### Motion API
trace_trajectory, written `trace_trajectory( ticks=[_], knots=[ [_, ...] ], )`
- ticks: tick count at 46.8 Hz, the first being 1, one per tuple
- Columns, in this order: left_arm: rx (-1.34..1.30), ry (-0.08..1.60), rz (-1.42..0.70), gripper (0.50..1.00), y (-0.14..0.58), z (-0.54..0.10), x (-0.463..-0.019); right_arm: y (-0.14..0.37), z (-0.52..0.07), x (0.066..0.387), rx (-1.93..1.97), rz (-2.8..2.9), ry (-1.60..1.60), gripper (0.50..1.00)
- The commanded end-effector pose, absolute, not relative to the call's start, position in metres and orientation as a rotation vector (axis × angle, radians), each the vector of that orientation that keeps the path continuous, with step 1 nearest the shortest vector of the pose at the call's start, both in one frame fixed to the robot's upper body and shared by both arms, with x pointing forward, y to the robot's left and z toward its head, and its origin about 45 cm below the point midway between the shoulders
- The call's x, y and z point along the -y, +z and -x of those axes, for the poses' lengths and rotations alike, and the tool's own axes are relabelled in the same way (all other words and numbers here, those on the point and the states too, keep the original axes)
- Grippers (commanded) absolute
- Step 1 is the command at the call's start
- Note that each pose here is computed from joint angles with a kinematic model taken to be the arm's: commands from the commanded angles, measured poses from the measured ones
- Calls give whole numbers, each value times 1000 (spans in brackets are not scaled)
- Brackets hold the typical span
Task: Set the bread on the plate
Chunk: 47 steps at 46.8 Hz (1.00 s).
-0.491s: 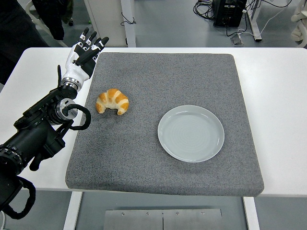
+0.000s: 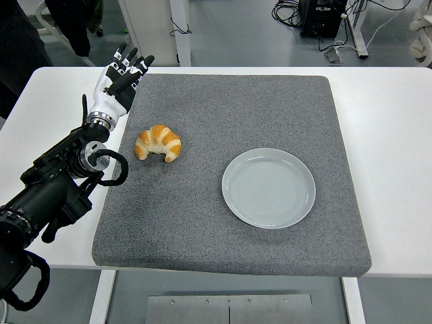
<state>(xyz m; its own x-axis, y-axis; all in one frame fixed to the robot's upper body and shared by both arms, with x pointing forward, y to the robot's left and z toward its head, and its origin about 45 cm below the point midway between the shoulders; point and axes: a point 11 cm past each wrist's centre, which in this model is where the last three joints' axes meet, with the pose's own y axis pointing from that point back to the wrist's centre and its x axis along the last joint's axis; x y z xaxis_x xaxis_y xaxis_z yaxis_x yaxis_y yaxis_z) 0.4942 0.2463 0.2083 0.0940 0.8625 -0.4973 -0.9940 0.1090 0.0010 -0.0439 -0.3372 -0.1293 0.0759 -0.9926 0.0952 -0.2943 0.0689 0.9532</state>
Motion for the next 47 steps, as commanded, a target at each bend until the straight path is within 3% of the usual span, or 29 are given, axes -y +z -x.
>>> trace_trajectory(
  ticks=[1,27,47],
  knots=[
    [-424,1423,370,974,208,-494,-246,-129,44,337,1390,-1398,-927,1000],
    [-329,1324,244,972,228,-498,-236,-129,44,337,1391,-1397,-925,1000],
    [-16,1157,17,968,277,-481,-264,-129,44,337,1390,-1398,-927,1000]
  ],
)
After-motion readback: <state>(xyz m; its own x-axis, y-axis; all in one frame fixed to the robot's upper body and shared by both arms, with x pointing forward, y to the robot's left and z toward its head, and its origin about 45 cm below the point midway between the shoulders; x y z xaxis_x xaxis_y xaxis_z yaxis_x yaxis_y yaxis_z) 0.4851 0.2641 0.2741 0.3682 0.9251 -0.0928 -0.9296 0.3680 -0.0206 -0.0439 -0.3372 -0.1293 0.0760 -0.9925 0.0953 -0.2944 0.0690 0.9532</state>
